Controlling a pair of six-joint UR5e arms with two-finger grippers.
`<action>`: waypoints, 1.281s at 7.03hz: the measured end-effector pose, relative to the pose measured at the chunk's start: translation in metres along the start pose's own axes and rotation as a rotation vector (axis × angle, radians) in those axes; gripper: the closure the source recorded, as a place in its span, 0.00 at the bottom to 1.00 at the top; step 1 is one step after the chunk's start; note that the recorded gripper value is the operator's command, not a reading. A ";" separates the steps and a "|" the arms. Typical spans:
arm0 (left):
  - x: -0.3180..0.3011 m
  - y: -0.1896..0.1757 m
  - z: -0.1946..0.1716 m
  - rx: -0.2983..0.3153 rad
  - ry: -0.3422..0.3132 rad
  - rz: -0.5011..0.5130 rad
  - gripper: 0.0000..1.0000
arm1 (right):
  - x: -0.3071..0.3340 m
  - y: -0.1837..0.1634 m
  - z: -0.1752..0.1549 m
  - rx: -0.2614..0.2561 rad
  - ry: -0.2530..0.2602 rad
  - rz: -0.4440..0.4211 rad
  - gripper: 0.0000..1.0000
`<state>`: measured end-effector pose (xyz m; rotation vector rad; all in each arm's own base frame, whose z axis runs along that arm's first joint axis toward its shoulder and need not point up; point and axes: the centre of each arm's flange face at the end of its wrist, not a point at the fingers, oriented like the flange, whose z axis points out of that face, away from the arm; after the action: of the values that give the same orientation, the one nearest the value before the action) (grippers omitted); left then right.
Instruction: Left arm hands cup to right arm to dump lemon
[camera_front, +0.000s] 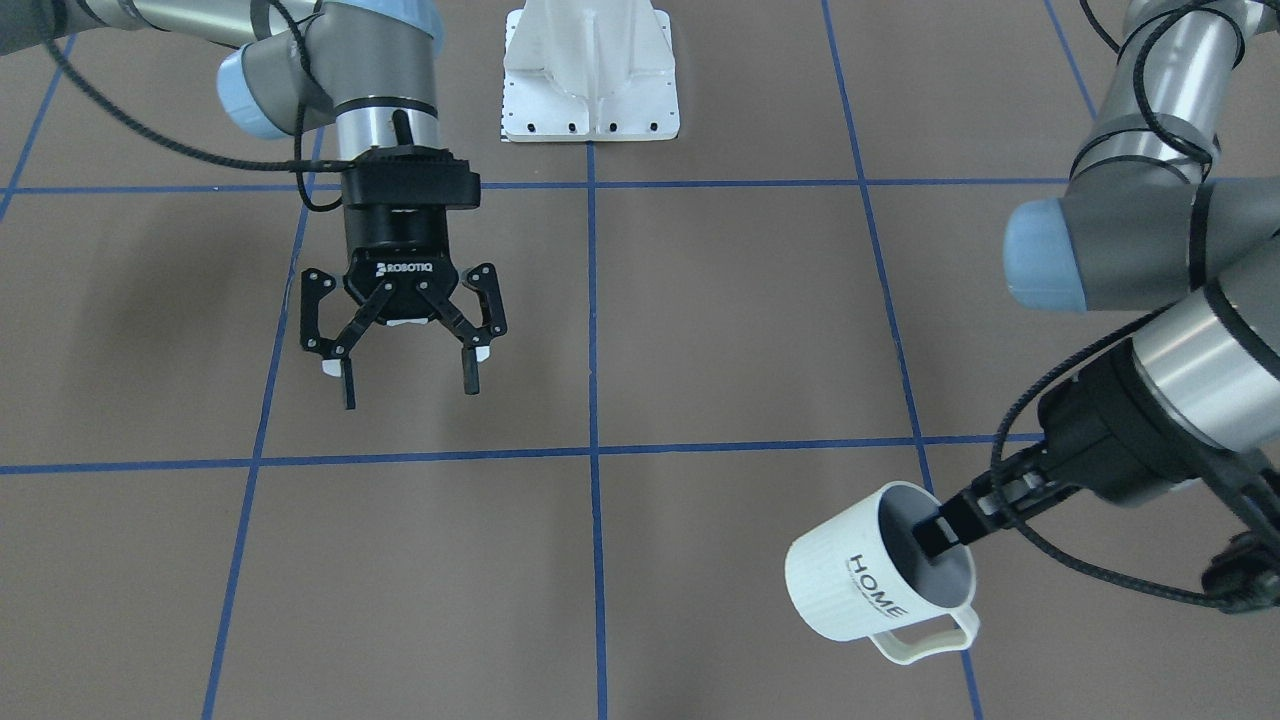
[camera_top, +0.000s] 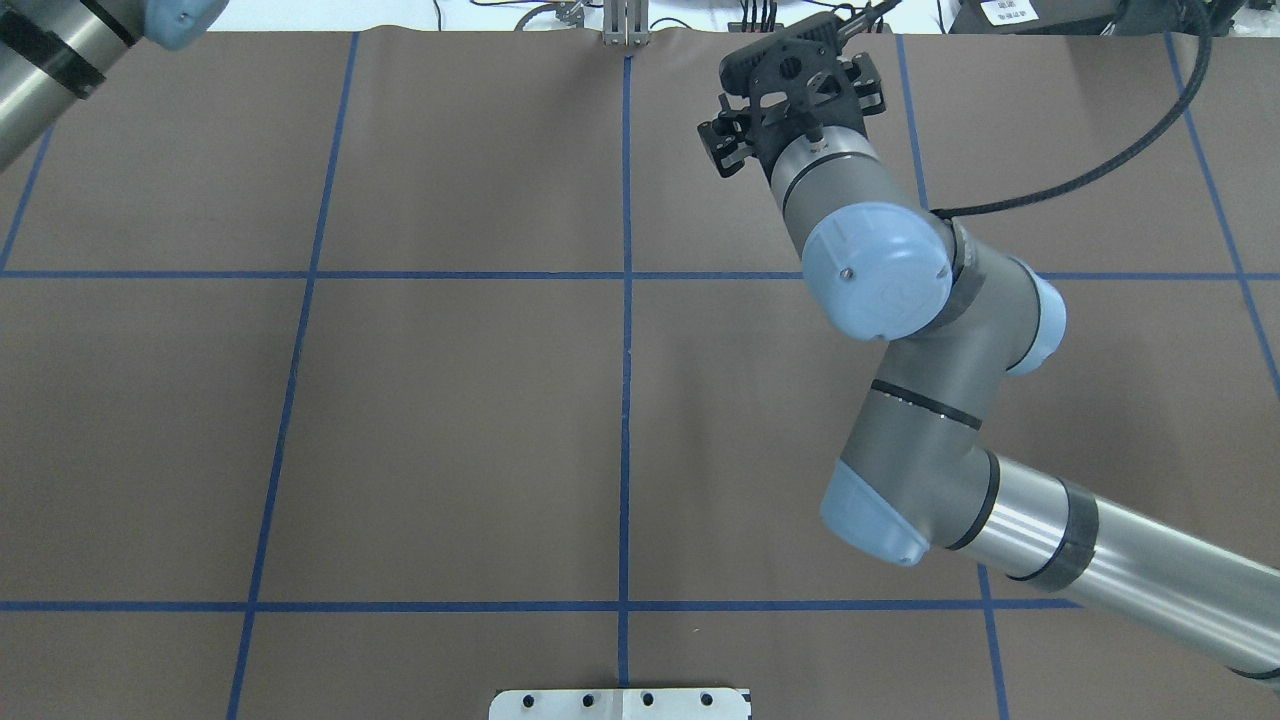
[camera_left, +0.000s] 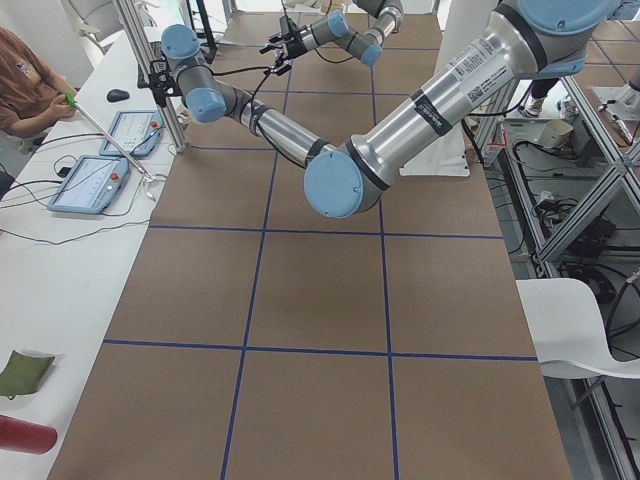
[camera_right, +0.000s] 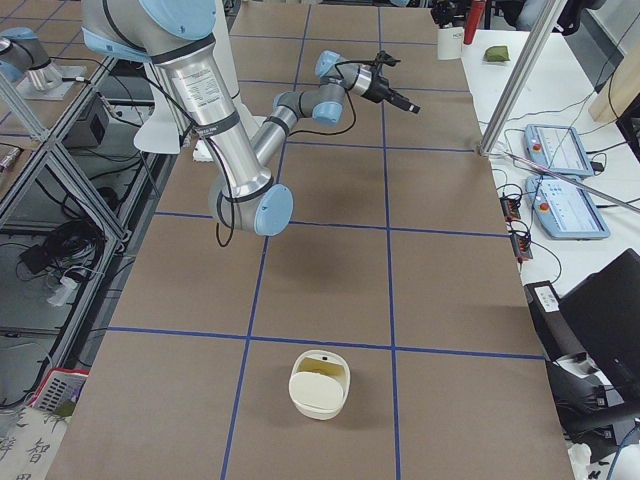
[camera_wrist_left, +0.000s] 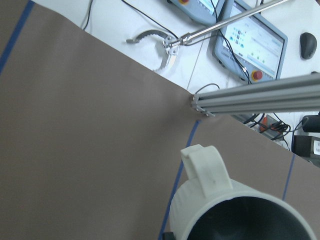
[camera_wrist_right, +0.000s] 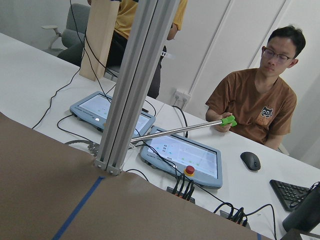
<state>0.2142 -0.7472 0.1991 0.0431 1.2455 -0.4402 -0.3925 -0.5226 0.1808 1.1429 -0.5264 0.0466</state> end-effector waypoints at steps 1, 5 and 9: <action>-0.024 -0.015 -0.008 0.037 -0.021 0.023 1.00 | 0.039 -0.017 0.013 -0.066 -0.047 0.048 0.00; -0.119 -0.037 -0.019 0.085 -0.229 0.169 1.00 | 0.162 -0.039 0.026 -0.305 -0.224 0.201 0.00; -0.227 0.020 -0.036 -0.001 -0.442 0.260 1.00 | 0.267 0.005 0.011 -0.558 -0.317 0.330 0.00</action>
<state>0.1322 -0.6510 0.3919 0.1001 0.7908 -0.2059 -0.1638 -0.5913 0.3005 0.5102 -0.9401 0.0012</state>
